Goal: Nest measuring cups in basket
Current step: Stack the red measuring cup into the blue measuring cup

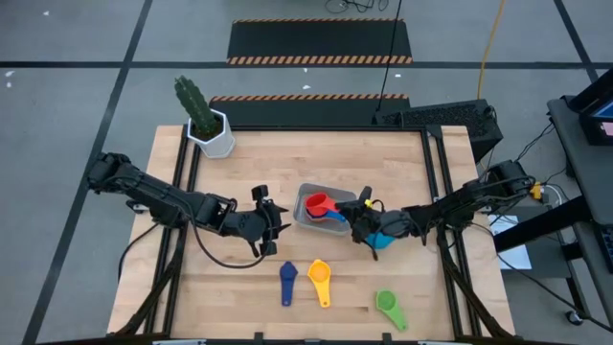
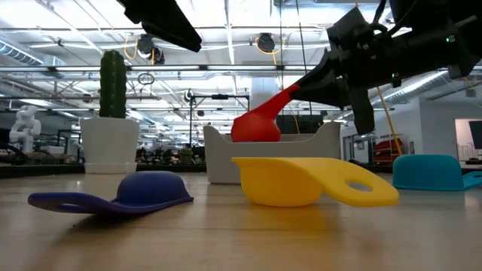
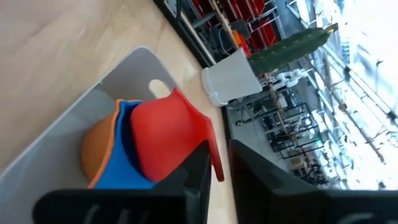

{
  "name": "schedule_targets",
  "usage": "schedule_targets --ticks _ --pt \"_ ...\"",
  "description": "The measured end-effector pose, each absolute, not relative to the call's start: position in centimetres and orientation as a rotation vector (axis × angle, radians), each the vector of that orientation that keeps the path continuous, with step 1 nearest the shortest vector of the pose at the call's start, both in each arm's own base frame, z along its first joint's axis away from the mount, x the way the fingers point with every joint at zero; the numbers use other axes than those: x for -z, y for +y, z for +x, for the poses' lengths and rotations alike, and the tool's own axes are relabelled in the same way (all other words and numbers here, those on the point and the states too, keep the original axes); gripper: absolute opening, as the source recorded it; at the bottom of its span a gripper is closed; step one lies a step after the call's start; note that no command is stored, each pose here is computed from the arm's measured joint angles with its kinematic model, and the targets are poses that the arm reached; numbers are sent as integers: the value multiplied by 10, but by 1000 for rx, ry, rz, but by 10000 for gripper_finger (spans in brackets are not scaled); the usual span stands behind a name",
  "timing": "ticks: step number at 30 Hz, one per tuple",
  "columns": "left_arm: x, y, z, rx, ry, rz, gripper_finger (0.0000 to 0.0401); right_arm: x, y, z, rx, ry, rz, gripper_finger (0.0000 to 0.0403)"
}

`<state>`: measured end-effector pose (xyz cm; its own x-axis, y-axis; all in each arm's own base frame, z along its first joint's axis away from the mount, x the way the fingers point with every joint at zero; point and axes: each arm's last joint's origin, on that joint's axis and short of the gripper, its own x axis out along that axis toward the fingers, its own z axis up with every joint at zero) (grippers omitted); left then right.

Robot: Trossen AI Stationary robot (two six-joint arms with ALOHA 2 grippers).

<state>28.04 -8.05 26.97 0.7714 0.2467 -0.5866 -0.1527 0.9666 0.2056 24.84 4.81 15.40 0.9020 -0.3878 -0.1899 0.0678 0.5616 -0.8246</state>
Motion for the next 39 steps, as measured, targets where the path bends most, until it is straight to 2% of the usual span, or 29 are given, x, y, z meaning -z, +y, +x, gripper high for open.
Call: schedule_targets --ticks 24,30,39 --pt "-270 -81 281 -217 651 147 182 -139 47 243 317 444 -553 107" --pt "-271 -81 281 -217 643 143 182 -137 46 242 381 453 -459 120" --pt "-271 -81 281 -216 641 142 182 -136 48 240 388 451 -407 129"
